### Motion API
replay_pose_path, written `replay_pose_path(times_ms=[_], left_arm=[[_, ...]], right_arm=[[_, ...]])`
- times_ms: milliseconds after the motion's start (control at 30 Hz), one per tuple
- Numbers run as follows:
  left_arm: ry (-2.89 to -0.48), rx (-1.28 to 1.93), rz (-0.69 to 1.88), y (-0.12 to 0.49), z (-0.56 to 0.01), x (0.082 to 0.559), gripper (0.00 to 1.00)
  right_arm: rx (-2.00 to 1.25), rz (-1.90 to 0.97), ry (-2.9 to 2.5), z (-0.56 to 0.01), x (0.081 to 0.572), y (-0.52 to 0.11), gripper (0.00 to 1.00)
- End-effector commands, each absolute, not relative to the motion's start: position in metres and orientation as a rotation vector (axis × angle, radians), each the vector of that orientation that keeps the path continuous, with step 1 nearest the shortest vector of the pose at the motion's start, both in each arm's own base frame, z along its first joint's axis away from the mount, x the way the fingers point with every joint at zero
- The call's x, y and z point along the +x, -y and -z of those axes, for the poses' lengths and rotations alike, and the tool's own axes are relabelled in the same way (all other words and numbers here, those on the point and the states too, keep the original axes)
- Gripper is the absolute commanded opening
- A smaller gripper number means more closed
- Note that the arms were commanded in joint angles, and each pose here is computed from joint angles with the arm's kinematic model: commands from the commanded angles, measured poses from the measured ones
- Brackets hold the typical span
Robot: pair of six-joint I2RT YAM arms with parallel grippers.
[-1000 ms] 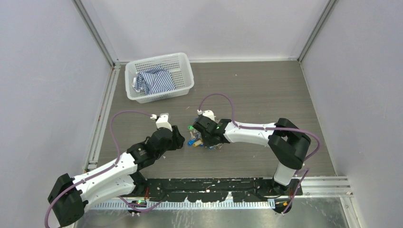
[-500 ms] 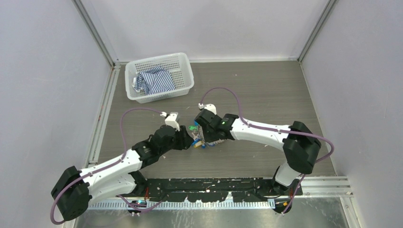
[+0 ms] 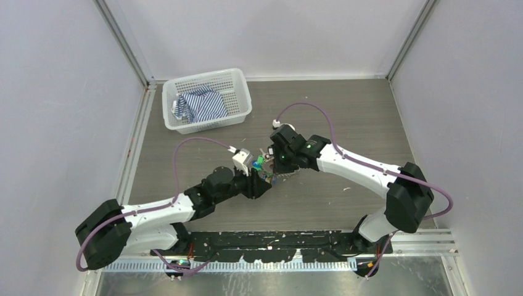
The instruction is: Remove the keys from the keyring
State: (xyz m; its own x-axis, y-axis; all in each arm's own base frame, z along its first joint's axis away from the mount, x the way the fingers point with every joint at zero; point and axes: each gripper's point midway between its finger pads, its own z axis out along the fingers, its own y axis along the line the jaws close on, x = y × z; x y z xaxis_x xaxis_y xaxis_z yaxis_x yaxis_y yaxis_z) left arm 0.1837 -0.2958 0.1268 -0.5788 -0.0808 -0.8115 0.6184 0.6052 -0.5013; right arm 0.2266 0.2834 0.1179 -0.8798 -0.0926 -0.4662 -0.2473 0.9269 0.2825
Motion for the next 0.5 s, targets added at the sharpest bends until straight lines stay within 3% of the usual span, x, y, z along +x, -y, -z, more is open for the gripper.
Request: replay_pose_path(times_ms=[0,467], left_arm=[[-1.817,0.449,1.066,0.306,-0.141,0.190,0.39],[-1.654,0.428,0.925,0.313,-0.134,0.212,0.43]], right_arm=[[-0.236,-0.610,-2.542,-0.162,0.235,-0.294,0.01],[-0.149,-0.689,-2.568,-0.174,0.240,-0.299,0.01]])
